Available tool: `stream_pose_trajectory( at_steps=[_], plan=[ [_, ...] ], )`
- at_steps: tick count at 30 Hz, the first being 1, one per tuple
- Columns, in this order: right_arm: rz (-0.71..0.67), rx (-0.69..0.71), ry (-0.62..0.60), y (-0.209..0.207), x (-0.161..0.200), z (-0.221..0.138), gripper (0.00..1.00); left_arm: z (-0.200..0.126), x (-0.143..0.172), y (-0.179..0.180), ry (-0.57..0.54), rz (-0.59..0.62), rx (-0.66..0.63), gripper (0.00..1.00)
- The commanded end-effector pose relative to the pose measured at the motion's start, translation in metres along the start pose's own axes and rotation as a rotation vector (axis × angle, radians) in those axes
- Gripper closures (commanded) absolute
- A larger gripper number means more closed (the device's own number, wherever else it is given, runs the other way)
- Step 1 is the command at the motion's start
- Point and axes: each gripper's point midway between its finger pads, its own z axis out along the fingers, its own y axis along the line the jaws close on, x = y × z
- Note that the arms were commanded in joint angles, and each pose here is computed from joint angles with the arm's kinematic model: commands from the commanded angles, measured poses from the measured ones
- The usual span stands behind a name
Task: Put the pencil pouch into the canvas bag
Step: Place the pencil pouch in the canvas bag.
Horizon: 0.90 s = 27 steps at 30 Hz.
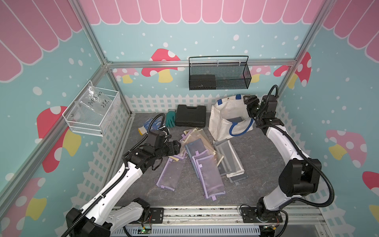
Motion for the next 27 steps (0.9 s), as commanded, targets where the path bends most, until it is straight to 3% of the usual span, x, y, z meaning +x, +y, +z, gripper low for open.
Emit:
stream_pose_trajectory(
  at_steps=[1,6,10,14,18,23,27],
  plan=[
    [-0.192,0.006,0.064,0.013,0.012,-0.026,0.26,0.013,0.03,0.009,0.121,-0.063,0.011,0.18],
    [-0.466,0.017,0.215,0.018,0.063,-0.056,0.25,0.034,0.059,0.036,0.228,-0.268,0.032,0.17],
    [-0.7,0.036,0.344,0.021,0.123,-0.079,0.22,0.046,0.076,0.057,0.266,-0.426,0.053,0.17],
    [-0.848,0.029,0.497,0.016,0.189,-0.098,0.2,0.047,0.1,0.08,0.329,-0.434,-0.052,0.19],
    [-0.93,-0.067,0.636,0.014,0.25,-0.116,0.2,0.039,0.122,0.115,0.341,-0.427,-0.245,0.21],
    [-0.957,-0.204,0.832,0.008,0.321,-0.13,0.19,0.038,0.134,0.138,0.322,-0.497,-0.367,0.22],
    [-0.949,-0.281,0.942,0.006,0.352,-0.137,0.19,0.032,0.148,0.155,0.311,-0.522,-0.456,0.22]
  ],
)
